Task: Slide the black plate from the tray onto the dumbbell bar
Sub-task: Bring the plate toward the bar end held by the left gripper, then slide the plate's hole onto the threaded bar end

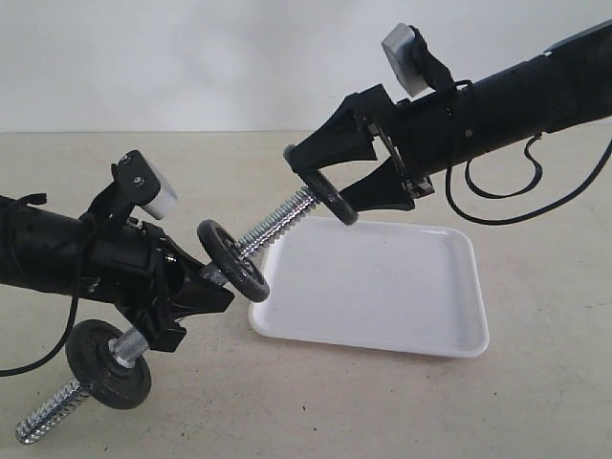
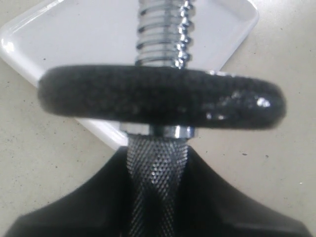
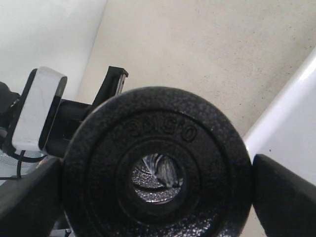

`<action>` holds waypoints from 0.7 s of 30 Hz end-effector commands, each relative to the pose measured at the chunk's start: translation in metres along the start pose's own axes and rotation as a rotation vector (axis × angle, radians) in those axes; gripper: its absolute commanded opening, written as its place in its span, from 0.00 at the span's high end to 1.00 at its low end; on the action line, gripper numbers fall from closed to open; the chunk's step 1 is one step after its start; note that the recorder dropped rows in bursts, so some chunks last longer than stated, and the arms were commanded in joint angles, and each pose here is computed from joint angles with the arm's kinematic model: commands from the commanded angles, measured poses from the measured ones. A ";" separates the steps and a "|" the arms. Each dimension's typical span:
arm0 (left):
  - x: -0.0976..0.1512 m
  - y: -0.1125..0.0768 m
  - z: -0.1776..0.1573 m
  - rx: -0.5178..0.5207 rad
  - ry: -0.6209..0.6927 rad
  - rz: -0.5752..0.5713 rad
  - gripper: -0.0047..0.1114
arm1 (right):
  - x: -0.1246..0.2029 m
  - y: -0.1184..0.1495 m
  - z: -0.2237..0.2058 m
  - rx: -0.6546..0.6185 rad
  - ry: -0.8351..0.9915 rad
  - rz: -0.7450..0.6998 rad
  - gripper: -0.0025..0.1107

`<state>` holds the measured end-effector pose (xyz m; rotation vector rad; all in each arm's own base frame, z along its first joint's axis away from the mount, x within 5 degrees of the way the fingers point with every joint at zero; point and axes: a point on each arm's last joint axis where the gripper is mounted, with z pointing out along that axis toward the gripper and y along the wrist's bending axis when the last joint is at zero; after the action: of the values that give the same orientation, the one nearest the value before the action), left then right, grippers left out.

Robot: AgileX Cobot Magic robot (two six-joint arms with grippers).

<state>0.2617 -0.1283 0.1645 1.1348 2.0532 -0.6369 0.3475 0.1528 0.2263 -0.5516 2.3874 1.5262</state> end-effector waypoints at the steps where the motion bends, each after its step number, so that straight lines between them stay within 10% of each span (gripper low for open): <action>1: -0.034 -0.014 -0.014 0.121 -0.220 -0.026 0.92 | -0.003 0.016 -0.002 -0.072 -0.025 -0.017 0.98; 21: -0.042 -0.019 -0.024 0.127 -0.256 -0.003 0.92 | -0.003 0.016 -0.002 -0.071 -0.024 -0.015 0.98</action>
<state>0.2564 -0.1310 0.1759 1.1394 2.0000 -0.6867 0.3422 0.1583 0.2307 -0.5844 2.3694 1.5919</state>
